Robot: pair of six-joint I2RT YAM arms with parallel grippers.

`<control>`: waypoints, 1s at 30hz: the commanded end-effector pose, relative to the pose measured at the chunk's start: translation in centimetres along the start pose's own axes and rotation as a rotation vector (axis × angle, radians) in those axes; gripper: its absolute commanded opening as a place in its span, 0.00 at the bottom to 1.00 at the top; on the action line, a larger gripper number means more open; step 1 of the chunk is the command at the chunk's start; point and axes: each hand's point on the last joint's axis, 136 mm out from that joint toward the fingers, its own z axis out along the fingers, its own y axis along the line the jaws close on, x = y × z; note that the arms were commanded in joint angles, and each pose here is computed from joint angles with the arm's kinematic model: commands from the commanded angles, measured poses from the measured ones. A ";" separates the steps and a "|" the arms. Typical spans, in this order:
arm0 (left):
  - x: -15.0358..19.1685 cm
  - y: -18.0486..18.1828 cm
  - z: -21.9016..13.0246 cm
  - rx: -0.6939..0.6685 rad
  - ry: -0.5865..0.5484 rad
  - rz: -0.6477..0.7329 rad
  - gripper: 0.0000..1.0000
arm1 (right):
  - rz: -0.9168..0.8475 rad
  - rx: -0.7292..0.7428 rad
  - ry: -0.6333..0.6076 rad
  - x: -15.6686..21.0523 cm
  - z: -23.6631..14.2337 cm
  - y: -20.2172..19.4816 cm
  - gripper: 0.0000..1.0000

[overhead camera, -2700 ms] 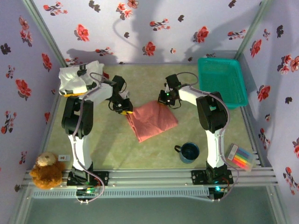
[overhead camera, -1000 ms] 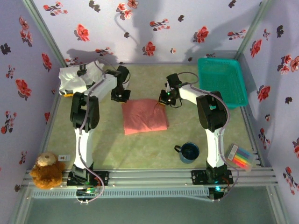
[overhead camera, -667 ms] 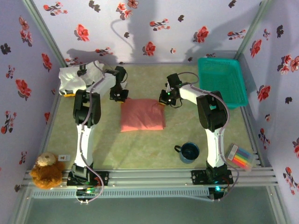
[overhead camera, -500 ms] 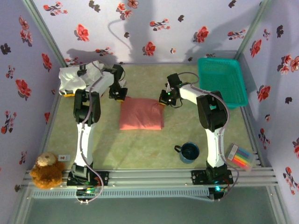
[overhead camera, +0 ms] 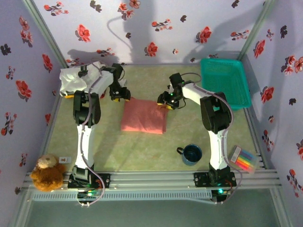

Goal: Fold and stack the t-shirts

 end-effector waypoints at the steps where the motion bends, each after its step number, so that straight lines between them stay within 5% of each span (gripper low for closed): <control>1: 0.1 -0.6 -5.8 0.029 -0.074 -0.026 0.66 | -0.014 0.007 -0.025 0.2 -3.6 1.2 0.66; 8: 4.4 -1.4 -6.8 0.079 -0.061 -0.080 0.68 | -0.037 -0.060 -0.082 -0.2 -5.9 3.1 0.71; 16: 9.9 -2.9 -3.7 0.192 0.019 -0.150 0.77 | 0.028 0.043 -0.073 0.5 -5.2 0.6 0.70; 30: 10.1 -3.0 -0.6 0.221 0.015 -0.143 0.77 | 0.066 -0.068 0.028 1.5 0.1 -0.1 0.72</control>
